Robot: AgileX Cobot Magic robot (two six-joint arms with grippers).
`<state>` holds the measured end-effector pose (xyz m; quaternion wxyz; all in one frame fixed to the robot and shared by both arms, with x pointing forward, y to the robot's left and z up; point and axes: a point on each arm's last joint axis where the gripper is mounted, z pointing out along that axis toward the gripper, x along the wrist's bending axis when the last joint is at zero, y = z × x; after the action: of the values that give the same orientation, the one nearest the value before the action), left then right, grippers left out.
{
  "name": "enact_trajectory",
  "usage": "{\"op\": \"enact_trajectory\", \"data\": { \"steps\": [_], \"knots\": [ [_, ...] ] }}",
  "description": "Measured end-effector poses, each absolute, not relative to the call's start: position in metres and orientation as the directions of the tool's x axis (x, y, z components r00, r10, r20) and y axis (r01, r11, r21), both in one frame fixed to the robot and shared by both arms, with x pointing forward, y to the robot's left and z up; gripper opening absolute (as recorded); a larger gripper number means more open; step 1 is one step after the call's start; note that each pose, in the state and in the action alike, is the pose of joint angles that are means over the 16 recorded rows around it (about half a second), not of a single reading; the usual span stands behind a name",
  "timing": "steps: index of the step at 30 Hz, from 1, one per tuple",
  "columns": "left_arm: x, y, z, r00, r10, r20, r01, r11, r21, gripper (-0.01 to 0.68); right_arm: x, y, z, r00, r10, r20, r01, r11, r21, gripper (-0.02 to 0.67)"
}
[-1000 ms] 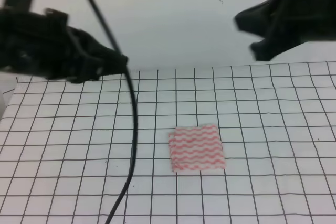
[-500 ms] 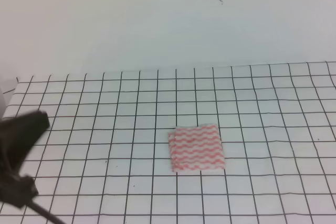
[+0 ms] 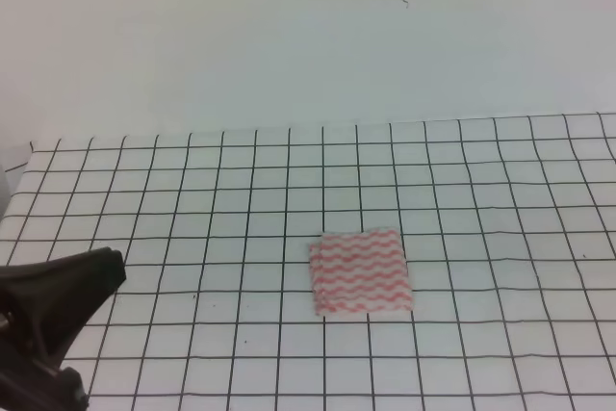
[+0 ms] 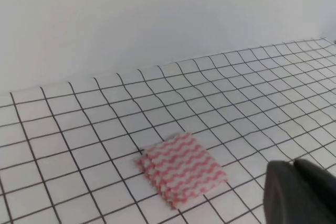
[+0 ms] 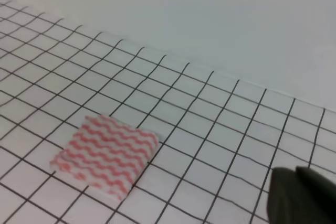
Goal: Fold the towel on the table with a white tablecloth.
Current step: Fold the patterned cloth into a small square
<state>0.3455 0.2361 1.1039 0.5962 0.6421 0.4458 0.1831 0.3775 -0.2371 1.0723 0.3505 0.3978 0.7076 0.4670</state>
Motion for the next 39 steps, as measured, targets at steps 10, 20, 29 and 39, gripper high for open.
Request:
{"op": "enact_trajectory", "data": {
  "steps": [10, 20, 29, 39],
  "knots": [
    [0.345, 0.235, 1.102, 0.54, 0.786, -0.301, 0.364, 0.104, 0.925, 0.0, 0.378, -0.237, 1.065, -0.441, 0.89, -0.116, 0.273, 0.256, 0.927, 0.0],
    [0.333, 0.243, 1.097, 0.534, 0.823, -0.195, 0.288, 0.04, 0.957, 0.0, 0.379, -0.236, 1.063, -0.443, 0.889, -0.115, 0.286, 0.262, 0.922, -0.001],
    [0.308, 0.271, 1.069, 0.361, 0.927, -0.103, 0.157, 0.048, 0.986, 0.0, 0.379, -0.237, 1.063, -0.443, 0.889, -0.114, 0.292, 0.264, 0.919, -0.001],
    [0.295, 0.289, 1.003, 0.165, 0.97, -0.181, 0.134, 0.16, 0.978, 0.0, 0.379, -0.237, 1.062, -0.444, 0.889, -0.113, 0.297, 0.265, 0.918, -0.001]
  ]
}}
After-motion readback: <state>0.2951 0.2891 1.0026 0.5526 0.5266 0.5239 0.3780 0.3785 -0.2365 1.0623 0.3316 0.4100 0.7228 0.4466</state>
